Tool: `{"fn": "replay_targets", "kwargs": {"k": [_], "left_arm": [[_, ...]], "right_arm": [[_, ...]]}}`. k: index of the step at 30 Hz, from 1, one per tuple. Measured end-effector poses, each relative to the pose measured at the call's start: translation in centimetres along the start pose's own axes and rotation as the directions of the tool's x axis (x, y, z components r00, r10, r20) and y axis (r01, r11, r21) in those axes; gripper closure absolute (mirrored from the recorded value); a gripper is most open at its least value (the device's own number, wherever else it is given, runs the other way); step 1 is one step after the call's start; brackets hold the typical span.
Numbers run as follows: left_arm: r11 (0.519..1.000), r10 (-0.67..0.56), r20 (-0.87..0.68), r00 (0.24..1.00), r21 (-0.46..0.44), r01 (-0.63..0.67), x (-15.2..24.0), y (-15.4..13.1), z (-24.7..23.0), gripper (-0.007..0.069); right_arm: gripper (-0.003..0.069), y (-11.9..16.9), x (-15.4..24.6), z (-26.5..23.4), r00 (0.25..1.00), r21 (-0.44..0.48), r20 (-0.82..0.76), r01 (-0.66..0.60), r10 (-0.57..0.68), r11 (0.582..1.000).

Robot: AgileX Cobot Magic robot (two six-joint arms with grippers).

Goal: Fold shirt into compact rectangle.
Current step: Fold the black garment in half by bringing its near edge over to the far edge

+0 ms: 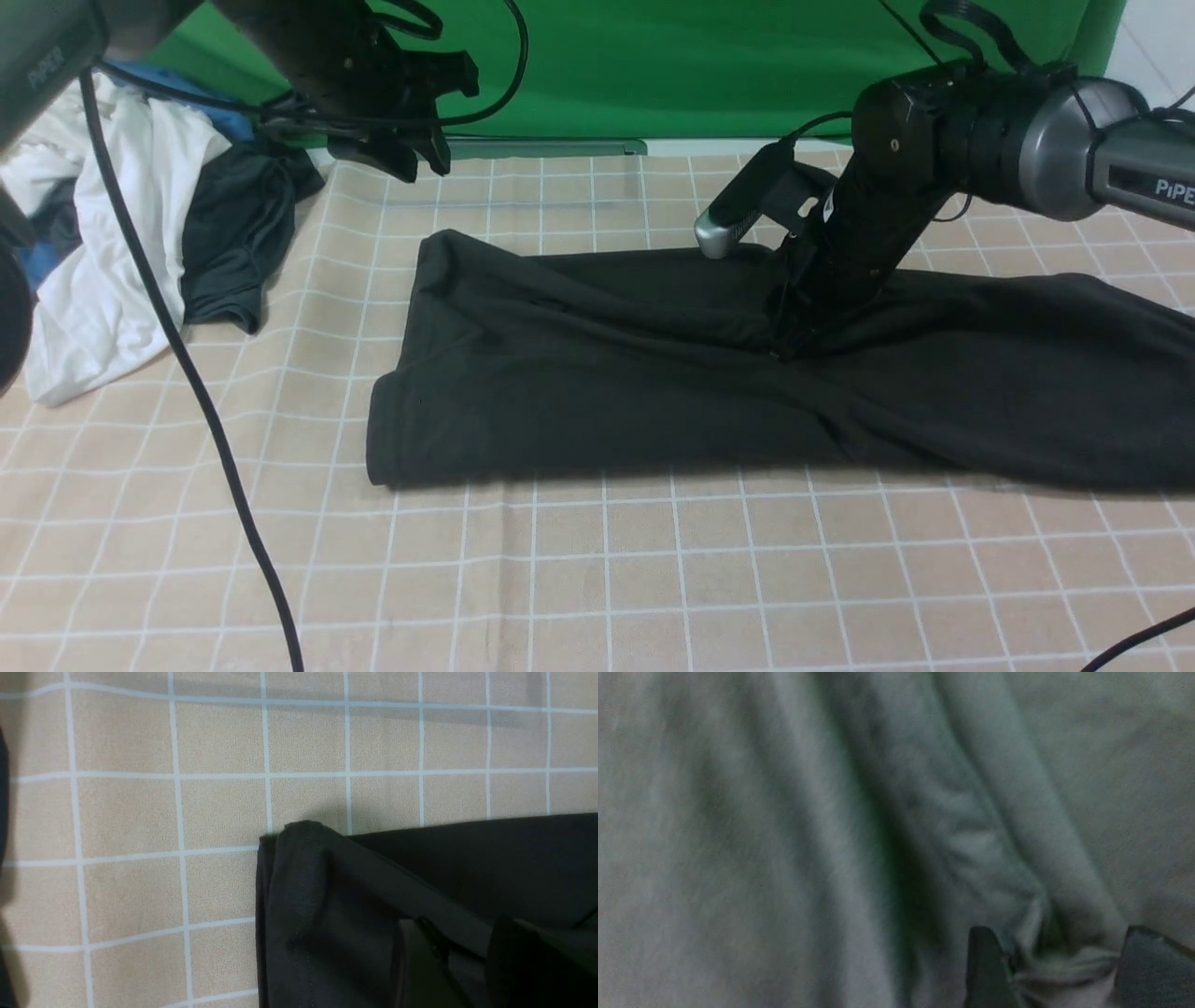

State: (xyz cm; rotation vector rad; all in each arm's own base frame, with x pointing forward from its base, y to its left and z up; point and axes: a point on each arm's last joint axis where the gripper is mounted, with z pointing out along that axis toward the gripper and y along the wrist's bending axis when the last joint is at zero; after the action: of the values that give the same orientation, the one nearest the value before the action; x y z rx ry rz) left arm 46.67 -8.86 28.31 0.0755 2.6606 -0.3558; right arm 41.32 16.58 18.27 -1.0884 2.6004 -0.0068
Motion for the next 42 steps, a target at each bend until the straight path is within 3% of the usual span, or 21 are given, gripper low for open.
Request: {"fn": "replay_targets", "kwargs": {"k": [4,6,11,17,22,28,32,35,38,40,42], "left_arm": [[1.000,0.000,0.001,1.000,0.001,0.000,0.0,0.0,0.0,0.0427],[1.000,0.000,0.001,1.000,0.001,0.000,0.0,0.0,0.0,0.0427],[1.000,0.000,0.001,1.000,0.000,0.000,0.0,0.0,0.0,0.0427],[1.000,0.000,0.001,1.000,0.000,0.000,0.0,0.0,0.0,0.0427],[1.000,-0.001,0.001,1.000,0.001,0.001,0.0,0.0,0.0,0.0427],[1.000,0.001,0.014,1.000,-0.001,-0.001,-0.1,0.0,0.0,0.0427],[1.000,0.006,0.008,1.000,-0.011,-0.006,-0.1,0.1,0.0,0.0426],[0.999,0.011,-0.052,0.999,-0.031,-0.012,0.5,0.3,0.0,0.0426],[0.997,-0.032,-0.104,0.994,-0.079,0.024,1.0,0.6,-0.7,0.0424],[0.995,-0.047,-0.101,0.994,-0.094,0.038,1.1,0.6,-1.3,0.0422],[0.992,-0.082,-0.079,0.993,-0.102,0.074,1.2,0.4,-2.7,0.0420]], "right_arm": [[0.0368,0.1,0.2,0.7,1.000,-0.007,-0.017,-0.008,0.008,1.000],[0.0461,0.2,0.4,1.7,0.999,-0.019,-0.045,-0.011,0.010,1.000],[0.0599,0.1,0.3,1.8,0.999,-0.011,-0.038,-0.007,0.007,1.000],[0.0619,-0.7,-0.2,1.3,0.999,-0.001,-0.013,-0.047,0.047,0.999],[0.0620,-3.8,-0.9,0.1,0.989,0.066,0.104,-0.115,0.108,0.991],[0.0620,-5.3,-1.5,0.6,0.968,0.119,0.224,-0.144,0.114,0.982],[0.0578,-5.6,-2.0,1.9,0.951,0.145,0.291,-0.151,0.104,0.978],[0.0438,-5.8,-2.2,1.5,0.946,0.151,0.307,-0.153,0.101,0.977],[0.0246,-5.9,-2.5,-0.3,0.947,0.150,0.304,-0.153,0.102,0.977],[0.0200,-6.0,-2.8,-1.9,0.946,0.153,0.309,-0.153,0.100,0.976],[0.0221,-6.2,-3.1,-4.8,0.948,0.168,0.307,-0.146,0.089,0.975]]}}
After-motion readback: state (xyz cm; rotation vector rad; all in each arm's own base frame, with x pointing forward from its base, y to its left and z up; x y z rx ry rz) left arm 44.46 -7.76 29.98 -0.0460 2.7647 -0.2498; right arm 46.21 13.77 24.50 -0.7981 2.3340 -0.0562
